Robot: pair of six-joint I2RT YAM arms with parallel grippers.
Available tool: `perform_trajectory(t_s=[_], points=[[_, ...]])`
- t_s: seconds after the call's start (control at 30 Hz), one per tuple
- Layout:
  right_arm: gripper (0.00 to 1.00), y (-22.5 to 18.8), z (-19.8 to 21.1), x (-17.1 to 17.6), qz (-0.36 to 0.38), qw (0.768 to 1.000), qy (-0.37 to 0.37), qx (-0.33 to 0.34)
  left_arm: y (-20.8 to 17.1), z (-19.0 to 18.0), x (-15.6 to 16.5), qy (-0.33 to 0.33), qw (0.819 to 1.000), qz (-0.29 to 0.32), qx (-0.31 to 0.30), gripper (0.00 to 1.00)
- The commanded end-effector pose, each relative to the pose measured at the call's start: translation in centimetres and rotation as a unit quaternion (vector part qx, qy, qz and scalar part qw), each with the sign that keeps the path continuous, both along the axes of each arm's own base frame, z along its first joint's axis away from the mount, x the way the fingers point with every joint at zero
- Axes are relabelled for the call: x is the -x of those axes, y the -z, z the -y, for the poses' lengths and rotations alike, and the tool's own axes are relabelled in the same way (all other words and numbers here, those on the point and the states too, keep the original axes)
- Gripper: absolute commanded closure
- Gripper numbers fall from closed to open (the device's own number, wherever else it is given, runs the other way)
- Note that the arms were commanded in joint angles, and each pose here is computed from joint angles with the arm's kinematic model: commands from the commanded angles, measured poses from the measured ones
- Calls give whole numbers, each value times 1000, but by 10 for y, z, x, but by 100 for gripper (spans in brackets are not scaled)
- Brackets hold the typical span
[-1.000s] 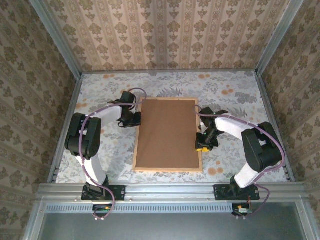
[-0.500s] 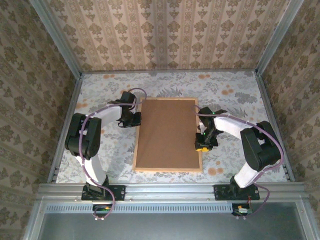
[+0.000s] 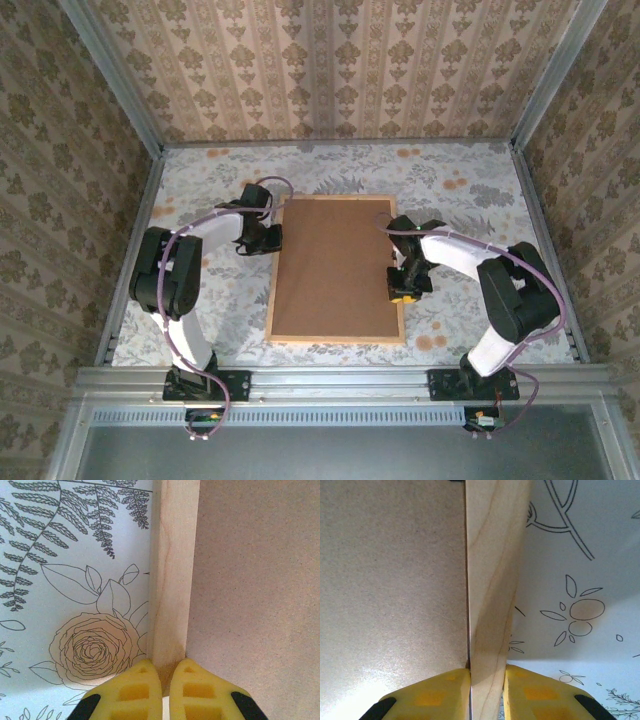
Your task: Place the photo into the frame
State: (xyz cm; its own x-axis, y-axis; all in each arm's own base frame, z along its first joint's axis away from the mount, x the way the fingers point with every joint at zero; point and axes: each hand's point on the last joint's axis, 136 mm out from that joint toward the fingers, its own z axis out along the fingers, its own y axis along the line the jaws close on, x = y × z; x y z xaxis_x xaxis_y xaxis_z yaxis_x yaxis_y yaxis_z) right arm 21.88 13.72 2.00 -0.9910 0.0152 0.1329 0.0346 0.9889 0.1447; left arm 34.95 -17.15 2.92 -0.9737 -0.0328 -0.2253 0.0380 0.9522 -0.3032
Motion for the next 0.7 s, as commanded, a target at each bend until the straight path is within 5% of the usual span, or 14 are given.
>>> perform_trajectory(t_s=[0.0, 0.67], points=[[77, 30, -3, 1, -7, 1000, 1, 24, 6, 0, 20, 1, 1000, -28, -7, 95], [79, 64, 7, 20, -12, 994, -7, 110, -2, -1, 20, 5, 1000, -22, -11, 95]])
